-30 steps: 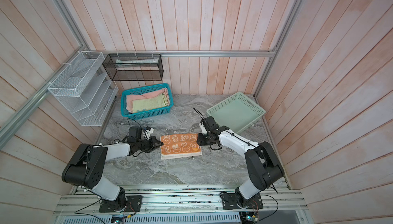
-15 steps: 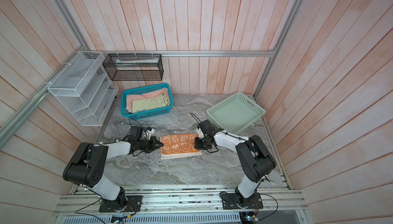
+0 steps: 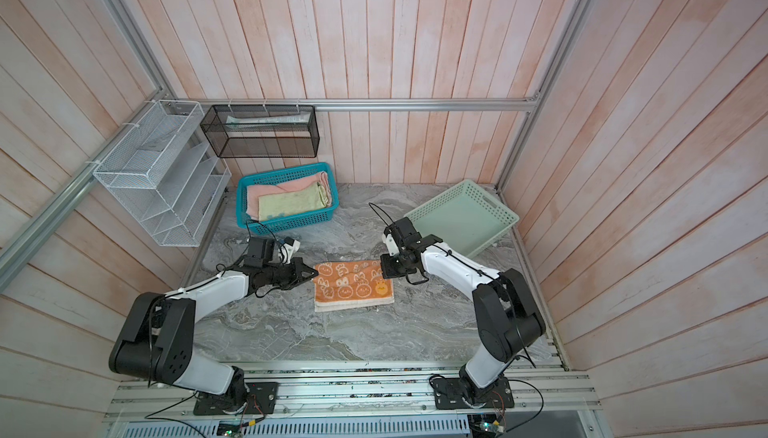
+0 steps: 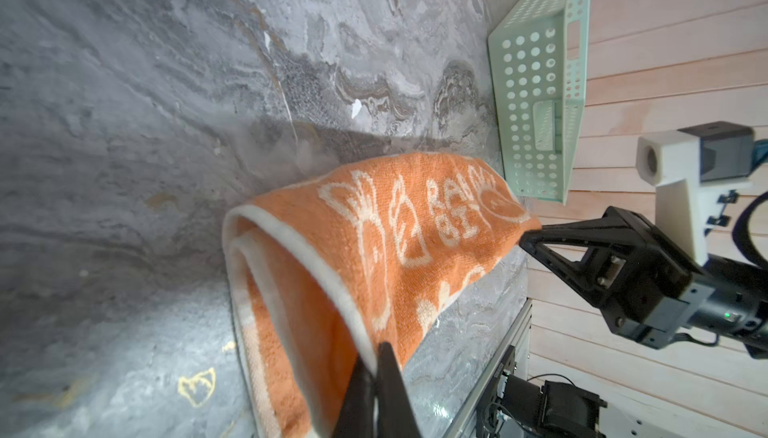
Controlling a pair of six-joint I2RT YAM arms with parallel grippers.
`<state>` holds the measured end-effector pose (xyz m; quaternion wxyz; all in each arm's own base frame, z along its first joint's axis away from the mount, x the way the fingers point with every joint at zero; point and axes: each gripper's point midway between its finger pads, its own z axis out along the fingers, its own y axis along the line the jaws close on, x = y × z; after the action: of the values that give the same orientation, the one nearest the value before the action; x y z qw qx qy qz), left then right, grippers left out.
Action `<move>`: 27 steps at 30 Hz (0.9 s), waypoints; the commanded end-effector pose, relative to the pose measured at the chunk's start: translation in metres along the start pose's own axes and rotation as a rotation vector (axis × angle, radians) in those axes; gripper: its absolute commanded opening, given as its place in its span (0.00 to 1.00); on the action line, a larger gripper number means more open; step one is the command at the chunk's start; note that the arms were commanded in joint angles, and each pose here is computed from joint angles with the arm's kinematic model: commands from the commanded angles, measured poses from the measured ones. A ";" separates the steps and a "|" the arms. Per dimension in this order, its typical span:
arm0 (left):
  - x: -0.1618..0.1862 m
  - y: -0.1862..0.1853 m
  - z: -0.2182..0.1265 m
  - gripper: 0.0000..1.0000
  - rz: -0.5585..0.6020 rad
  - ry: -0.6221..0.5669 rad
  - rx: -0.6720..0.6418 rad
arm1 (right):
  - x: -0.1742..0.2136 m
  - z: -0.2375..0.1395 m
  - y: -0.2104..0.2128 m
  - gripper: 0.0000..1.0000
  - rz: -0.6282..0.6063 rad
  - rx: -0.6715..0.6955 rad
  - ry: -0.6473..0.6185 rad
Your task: Fold and stack the towels
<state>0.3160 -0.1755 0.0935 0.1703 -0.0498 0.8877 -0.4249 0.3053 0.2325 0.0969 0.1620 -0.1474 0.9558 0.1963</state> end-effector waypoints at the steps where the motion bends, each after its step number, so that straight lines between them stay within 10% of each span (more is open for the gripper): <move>1: 0.015 0.004 -0.011 0.00 -0.006 0.003 -0.026 | 0.024 -0.014 -0.003 0.00 -0.022 0.002 0.046; 5: 0.048 0.022 -0.011 0.07 -0.073 0.040 -0.037 | 0.061 -0.007 -0.003 0.00 -0.003 -0.052 0.132; 10: 0.078 0.045 -0.010 0.41 -0.173 0.086 -0.095 | 0.078 -0.005 -0.006 0.39 0.035 -0.049 0.188; 27: 0.023 0.044 0.029 0.48 -0.243 0.111 -0.070 | 0.020 0.021 0.017 0.43 0.001 -0.089 0.101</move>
<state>0.2971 -0.1675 0.0354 0.0670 -0.1380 0.9038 -0.3994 0.2815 0.2374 0.0748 0.1029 -0.1589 0.9588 0.2116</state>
